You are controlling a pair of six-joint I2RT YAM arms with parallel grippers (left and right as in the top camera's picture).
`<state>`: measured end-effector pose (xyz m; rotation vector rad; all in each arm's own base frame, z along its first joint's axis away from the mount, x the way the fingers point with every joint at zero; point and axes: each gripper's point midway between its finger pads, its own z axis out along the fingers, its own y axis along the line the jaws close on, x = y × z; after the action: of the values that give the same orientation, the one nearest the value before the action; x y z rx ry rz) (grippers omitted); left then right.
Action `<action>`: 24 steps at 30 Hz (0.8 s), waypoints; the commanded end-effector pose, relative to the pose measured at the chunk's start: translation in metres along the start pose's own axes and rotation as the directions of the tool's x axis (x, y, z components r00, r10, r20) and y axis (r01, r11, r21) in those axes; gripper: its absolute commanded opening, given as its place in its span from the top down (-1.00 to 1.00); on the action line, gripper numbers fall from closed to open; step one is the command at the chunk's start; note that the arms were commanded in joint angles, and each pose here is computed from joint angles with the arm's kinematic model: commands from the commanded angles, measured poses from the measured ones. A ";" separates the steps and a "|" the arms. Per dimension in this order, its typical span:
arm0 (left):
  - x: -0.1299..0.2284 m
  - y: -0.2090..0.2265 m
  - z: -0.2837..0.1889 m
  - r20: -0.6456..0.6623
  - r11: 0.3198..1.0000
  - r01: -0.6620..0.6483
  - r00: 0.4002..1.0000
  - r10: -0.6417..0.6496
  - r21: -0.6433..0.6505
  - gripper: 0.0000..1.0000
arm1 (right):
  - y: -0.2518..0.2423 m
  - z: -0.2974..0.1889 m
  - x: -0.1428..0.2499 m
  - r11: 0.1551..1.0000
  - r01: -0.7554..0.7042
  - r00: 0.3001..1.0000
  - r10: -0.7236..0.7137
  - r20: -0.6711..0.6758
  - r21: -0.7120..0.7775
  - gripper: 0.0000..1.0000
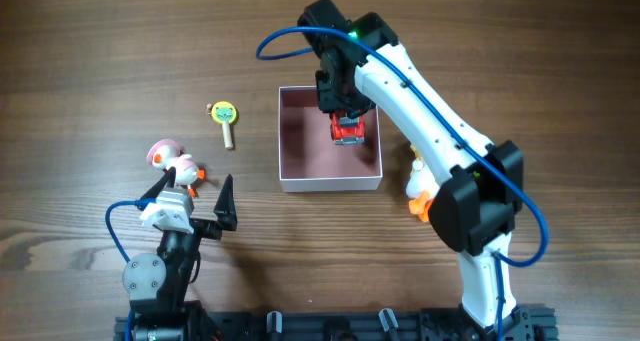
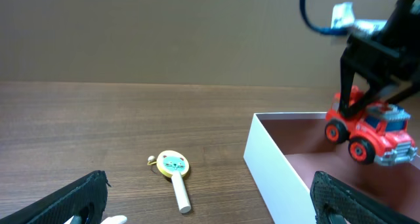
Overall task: Pack container
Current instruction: 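Lower the fire truck into the box and open the right gripper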
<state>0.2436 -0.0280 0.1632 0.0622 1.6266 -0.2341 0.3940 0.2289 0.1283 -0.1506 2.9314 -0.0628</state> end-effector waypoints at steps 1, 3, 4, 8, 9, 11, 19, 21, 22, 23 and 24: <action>0.001 -0.001 0.000 -0.001 1.000 0.006 1.000 -0.006 0.002 -1.00 | -0.018 0.028 -0.003 0.998 0.006 0.999 -0.003 -0.040 0.061 0.32; 0.001 -0.001 0.000 -0.001 1.000 0.006 1.000 -0.006 0.002 -0.99 | -0.022 0.032 -0.006 0.998 -0.008 0.999 0.011 -0.039 0.062 0.31; 0.001 -0.001 0.000 -0.001 1.000 0.006 1.000 -0.006 0.002 -1.00 | -0.024 0.033 -0.009 0.998 -0.018 0.999 0.020 -0.037 0.052 0.31; 0.001 -0.001 0.000 -0.001 1.000 0.006 1.000 -0.006 0.002 -1.00 | -0.026 0.034 -0.009 0.999 -0.033 0.998 0.035 -0.047 0.036 0.30; 0.001 -0.001 0.000 -0.001 1.000 0.006 1.000 -0.006 0.002 -1.00 | -0.026 0.034 -0.008 0.998 -0.042 0.998 0.044 -0.048 0.037 0.31; 0.001 -0.001 0.000 -0.001 1.000 0.006 1.000 -0.006 0.002 -1.00 | -0.025 0.035 -0.008 0.999 -0.045 0.998 0.046 -0.052 0.028 0.31; 0.001 -0.001 0.000 -0.001 1.000 0.006 1.000 -0.006 0.002 -1.00 | -0.015 0.036 -0.012 0.999 -0.048 0.998 0.048 -0.044 -0.019 0.29; 0.001 -0.001 0.000 -0.001 1.000 0.006 1.000 -0.006 0.002 -1.00 | -0.015 0.036 -0.012 0.999 -0.049 0.998 0.048 -0.043 -0.019 0.30; 0.001 -0.001 0.000 -0.001 1.000 0.006 1.000 -0.006 0.002 -0.99 | -0.015 0.036 -0.012 0.999 -0.049 0.998 0.048 -0.043 -0.019 0.29; 0.001 -0.001 0.000 -0.001 1.000 0.006 1.000 -0.006 0.002 -1.00 | -0.015 0.037 -0.012 0.999 -0.048 0.998 0.047 -0.044 -0.019 0.29; 0.001 -0.001 0.000 -0.001 1.000 0.006 1.000 -0.006 0.002 -0.99 | -0.015 0.037 -0.012 0.999 -0.048 0.998 0.047 -0.044 -0.018 0.28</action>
<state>0.2436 -0.0280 0.1632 0.0622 1.6266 -0.2341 0.4176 0.2093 0.1020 -0.0739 2.9604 -0.0452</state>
